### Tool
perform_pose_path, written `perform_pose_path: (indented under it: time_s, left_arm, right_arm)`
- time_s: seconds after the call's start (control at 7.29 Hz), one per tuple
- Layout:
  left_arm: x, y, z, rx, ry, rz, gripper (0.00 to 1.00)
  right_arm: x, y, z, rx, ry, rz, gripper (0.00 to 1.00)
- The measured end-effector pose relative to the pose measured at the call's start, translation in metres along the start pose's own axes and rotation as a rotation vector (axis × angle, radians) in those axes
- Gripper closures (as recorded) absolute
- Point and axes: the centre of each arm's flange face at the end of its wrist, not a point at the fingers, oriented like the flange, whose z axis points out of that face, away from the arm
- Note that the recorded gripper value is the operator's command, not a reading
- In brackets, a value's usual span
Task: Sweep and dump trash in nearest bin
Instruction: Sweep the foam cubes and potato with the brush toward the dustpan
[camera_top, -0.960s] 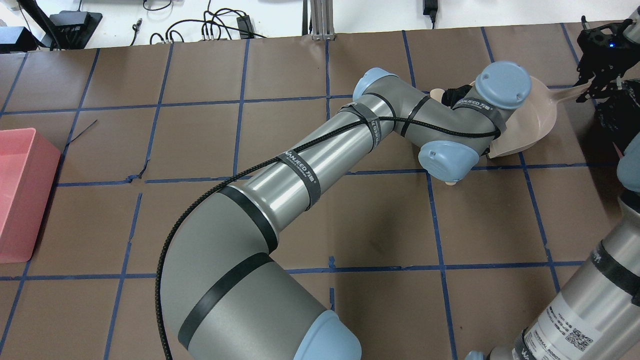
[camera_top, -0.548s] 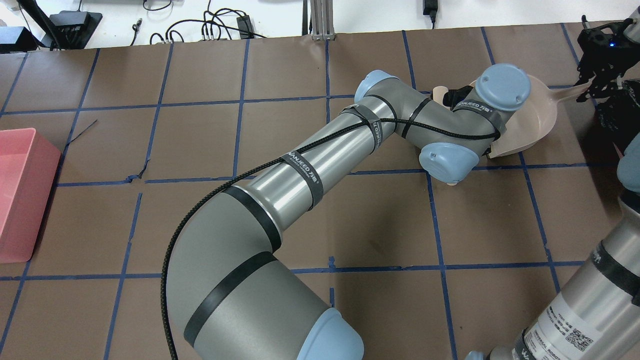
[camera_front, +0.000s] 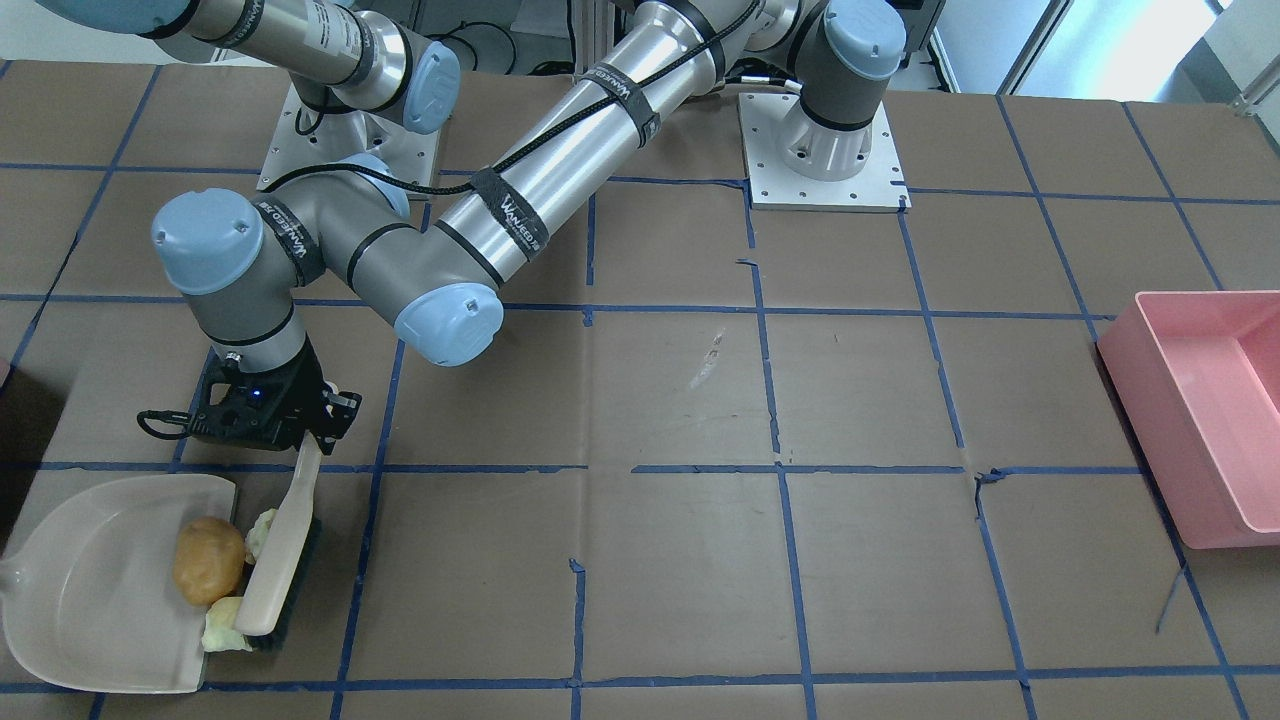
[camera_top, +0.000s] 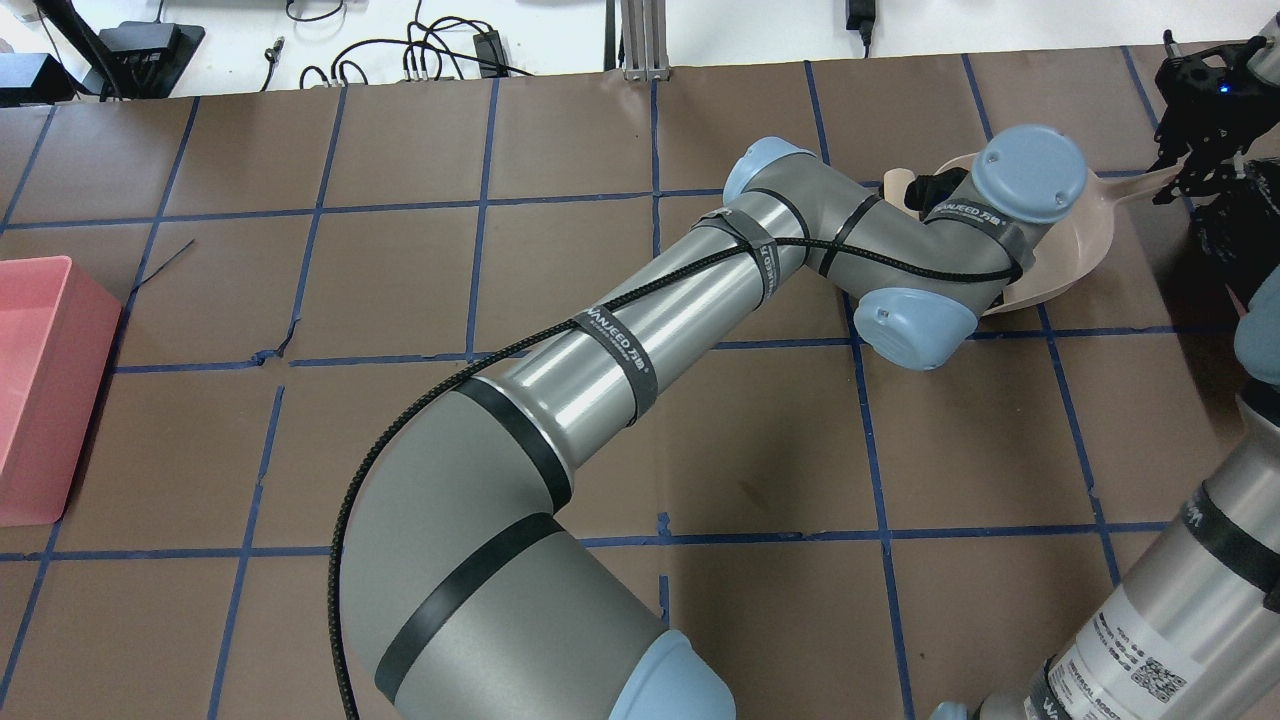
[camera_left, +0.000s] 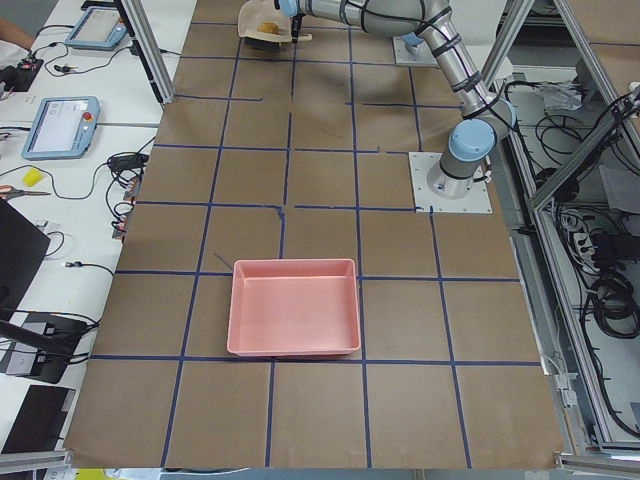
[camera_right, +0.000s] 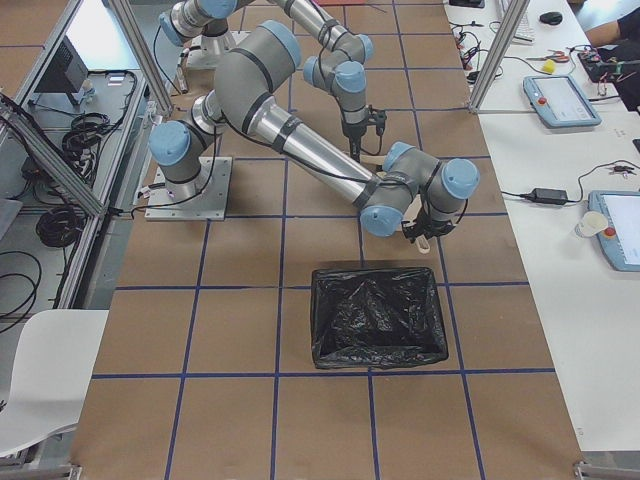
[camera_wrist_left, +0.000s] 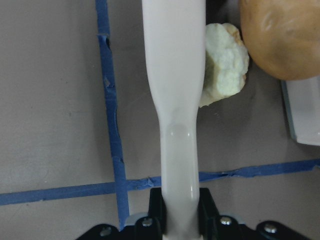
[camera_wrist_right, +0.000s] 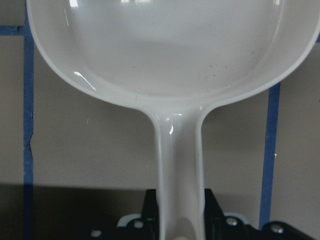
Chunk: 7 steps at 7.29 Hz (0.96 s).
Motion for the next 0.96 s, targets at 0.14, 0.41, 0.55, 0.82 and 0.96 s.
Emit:
perform_pose_path:
  time_s: [0.14,0.41,0.55,0.82,0.96]
  left_arm:
    - [0.005,0.004,0.004,-0.002,0.0,0.003,0.97]
    - [0.014,0.006,0.014,-0.001,0.002,0.009,0.97]
    - [0.018,0.007,0.015,0.003,0.006,0.011,0.97]
    - [0.026,0.013,0.013,0.007,0.012,0.022,0.97]
    - [0.028,0.015,0.012,0.008,0.013,0.025,0.97]
  right_arm:
    - [0.0,0.0,0.0,0.001,0.0,0.0,1.0]
    - [0.0,0.0,0.001,0.001,-0.001,0.004,1.0]
    - [0.0,0.0,0.001,0.001,-0.001,0.008,1.0]
    - [0.0,0.0,0.0,0.0,0.001,0.01,1.0]
    - [0.0,0.0,0.0,-0.001,0.003,0.01,1.0]
